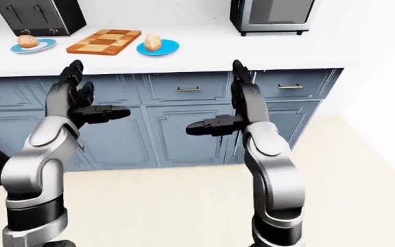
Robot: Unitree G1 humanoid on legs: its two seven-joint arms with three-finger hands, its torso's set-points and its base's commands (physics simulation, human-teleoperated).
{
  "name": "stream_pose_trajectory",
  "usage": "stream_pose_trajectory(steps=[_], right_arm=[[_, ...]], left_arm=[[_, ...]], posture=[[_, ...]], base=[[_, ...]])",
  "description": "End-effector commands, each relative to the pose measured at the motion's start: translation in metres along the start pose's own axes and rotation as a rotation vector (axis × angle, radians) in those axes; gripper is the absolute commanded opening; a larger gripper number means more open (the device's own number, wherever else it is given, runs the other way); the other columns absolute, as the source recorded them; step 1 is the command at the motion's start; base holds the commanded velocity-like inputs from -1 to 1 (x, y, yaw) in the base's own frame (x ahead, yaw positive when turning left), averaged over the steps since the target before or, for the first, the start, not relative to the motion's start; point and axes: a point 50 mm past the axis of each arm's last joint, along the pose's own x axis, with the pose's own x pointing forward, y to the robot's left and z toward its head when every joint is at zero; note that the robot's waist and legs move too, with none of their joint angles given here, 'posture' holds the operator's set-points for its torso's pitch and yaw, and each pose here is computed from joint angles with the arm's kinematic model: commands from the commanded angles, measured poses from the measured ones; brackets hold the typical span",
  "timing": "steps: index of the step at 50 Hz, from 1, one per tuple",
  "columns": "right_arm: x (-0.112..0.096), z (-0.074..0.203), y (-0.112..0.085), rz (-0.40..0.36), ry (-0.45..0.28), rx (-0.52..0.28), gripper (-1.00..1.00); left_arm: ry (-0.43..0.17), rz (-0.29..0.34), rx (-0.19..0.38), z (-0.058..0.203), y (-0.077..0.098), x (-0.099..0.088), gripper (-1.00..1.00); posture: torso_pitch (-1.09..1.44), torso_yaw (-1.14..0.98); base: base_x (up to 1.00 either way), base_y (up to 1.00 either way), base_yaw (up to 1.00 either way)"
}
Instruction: Place all breads on the cutting board.
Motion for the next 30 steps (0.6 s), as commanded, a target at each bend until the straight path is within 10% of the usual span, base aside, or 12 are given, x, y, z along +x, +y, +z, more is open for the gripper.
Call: stream_pose_trajectory(steps=[1, 30], right_arm=[[-0.001, 0.021, -0.005, -0.024, -0.057, -0.010, 1.00], [0.005, 0.066, -0.004, 0.009, -0.112, -0.033, 1.00]], left_arm=[[-0.079, 0.007, -0.005, 0.024, 0.002, -0.001, 1.00], [-0.091, 0.017, 0.001, 0.044, 0.001, 0.003, 1.00]], posture=[[0.00, 0.00], [0.00, 0.00]], base=[[0.00, 0.00, 0.00], [0.20, 0.07, 0.00]])
